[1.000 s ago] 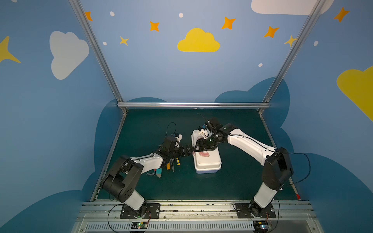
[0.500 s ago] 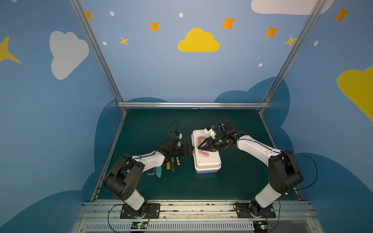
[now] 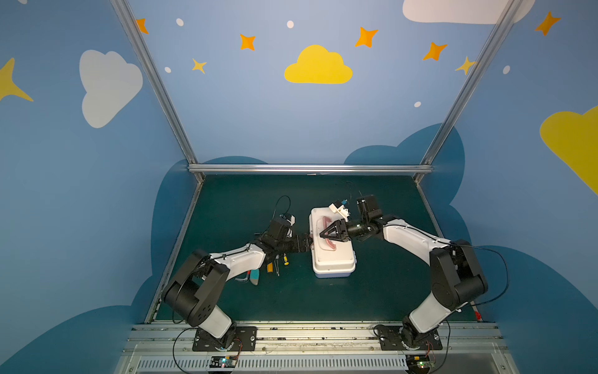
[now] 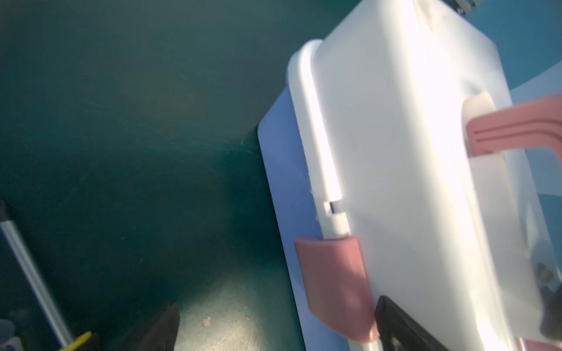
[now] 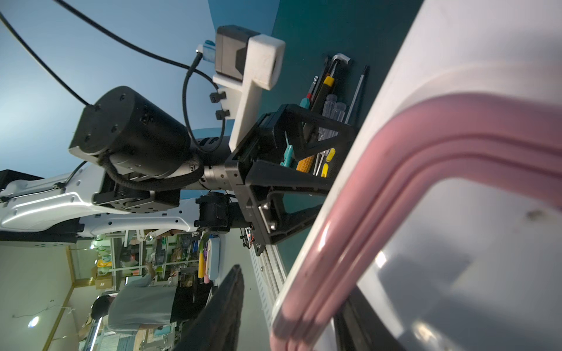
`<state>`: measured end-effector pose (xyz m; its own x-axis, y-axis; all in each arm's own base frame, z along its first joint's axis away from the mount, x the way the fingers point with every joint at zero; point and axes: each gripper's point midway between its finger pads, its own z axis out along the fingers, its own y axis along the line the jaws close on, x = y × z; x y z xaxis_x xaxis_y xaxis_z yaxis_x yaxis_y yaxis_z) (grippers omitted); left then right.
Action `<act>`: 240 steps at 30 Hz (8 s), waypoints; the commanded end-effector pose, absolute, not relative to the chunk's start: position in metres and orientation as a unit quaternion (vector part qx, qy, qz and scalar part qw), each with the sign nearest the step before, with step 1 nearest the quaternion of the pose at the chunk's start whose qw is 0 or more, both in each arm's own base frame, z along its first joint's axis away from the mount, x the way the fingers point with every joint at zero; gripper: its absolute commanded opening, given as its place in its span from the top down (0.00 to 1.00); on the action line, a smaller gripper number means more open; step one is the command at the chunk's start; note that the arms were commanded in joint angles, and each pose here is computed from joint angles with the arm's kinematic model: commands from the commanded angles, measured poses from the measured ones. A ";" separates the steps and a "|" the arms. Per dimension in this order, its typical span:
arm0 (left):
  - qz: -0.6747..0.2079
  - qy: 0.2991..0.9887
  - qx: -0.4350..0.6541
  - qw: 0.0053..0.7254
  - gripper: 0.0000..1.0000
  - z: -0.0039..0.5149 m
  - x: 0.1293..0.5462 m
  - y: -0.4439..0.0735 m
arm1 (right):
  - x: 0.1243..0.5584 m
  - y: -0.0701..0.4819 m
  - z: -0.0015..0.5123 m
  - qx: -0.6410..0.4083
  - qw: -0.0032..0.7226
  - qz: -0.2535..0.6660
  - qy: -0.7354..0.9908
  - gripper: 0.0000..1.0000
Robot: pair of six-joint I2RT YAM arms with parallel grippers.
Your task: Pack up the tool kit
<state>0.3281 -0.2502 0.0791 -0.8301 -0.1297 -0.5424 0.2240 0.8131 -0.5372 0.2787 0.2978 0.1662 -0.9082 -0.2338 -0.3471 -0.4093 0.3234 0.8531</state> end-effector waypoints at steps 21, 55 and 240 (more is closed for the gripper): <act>-0.268 0.912 0.050 0.306 0.00 0.083 0.331 -0.244 | 0.270 0.263 0.193 -0.267 0.254 0.227 0.902 0.42; -0.293 0.905 0.053 0.304 0.00 0.079 0.332 -0.254 | 0.295 0.304 0.153 -0.166 0.117 0.320 0.925 0.36; -0.387 0.899 0.010 0.204 0.00 0.211 0.342 -0.342 | 0.300 0.151 0.149 0.005 0.138 0.312 0.940 1.00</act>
<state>0.3521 -0.3380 0.2150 -0.8977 -0.1894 -0.3977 0.1736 0.6776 -0.7146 0.3043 0.1507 0.1408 -0.9653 0.1075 -0.2378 -0.0577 0.8007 0.5962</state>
